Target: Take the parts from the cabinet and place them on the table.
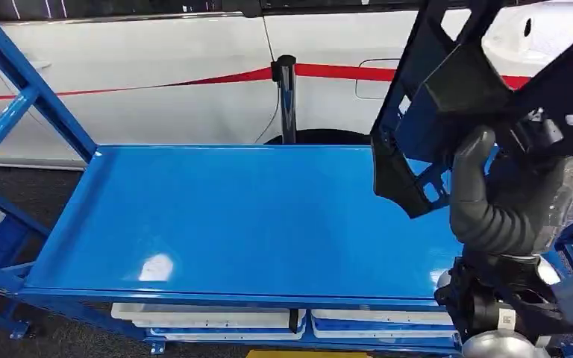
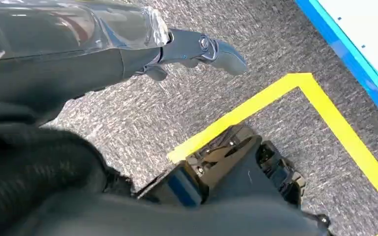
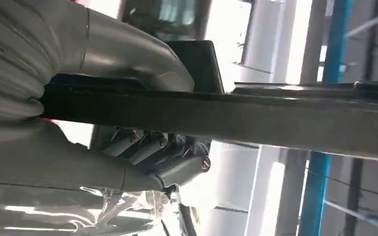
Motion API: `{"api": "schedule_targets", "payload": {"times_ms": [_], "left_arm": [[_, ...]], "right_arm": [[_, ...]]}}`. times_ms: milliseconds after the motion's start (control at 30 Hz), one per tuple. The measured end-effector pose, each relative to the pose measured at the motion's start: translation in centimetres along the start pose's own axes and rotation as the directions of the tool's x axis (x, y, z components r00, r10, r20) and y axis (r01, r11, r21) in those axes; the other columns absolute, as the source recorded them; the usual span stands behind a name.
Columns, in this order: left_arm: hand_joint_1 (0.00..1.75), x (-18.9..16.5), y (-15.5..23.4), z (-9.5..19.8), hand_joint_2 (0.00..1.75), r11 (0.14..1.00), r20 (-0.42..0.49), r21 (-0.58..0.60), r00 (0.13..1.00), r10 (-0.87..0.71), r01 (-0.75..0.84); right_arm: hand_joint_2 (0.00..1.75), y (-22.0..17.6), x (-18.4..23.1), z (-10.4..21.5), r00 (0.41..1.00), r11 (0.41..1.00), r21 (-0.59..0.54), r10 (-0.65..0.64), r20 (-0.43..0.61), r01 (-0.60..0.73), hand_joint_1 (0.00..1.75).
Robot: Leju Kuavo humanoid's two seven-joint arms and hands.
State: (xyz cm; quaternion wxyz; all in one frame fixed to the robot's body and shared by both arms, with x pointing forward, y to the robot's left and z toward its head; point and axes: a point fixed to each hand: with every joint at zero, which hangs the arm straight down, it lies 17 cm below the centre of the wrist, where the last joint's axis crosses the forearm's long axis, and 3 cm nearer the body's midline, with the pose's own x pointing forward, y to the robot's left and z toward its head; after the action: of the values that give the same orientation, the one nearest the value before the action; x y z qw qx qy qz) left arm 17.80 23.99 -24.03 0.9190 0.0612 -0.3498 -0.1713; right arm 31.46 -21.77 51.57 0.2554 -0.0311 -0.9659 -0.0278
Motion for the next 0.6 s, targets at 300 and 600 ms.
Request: {"api": "schedule_targets", "payload": {"times_ms": [300, 600], "left_arm": [[0.00, -1.0, 0.1, -0.7, 1.75, 1.000, -0.141, -0.029, 0.990, -0.015, 0.012], [0.00, -0.3, 0.1, -1.1, 1.75, 0.998, -0.146, -0.047, 0.988, -0.045, 0.038]], "right_arm": [[1.75, 0.9, 1.3, 0.8, 0.833, 0.833, 0.028, -0.551, -0.046, 0.553, 1.75], [1.75, 1.4, 1.3, 2.4, 0.691, 0.692, 0.005, -0.721, -0.045, 0.722, 1.75]]}}
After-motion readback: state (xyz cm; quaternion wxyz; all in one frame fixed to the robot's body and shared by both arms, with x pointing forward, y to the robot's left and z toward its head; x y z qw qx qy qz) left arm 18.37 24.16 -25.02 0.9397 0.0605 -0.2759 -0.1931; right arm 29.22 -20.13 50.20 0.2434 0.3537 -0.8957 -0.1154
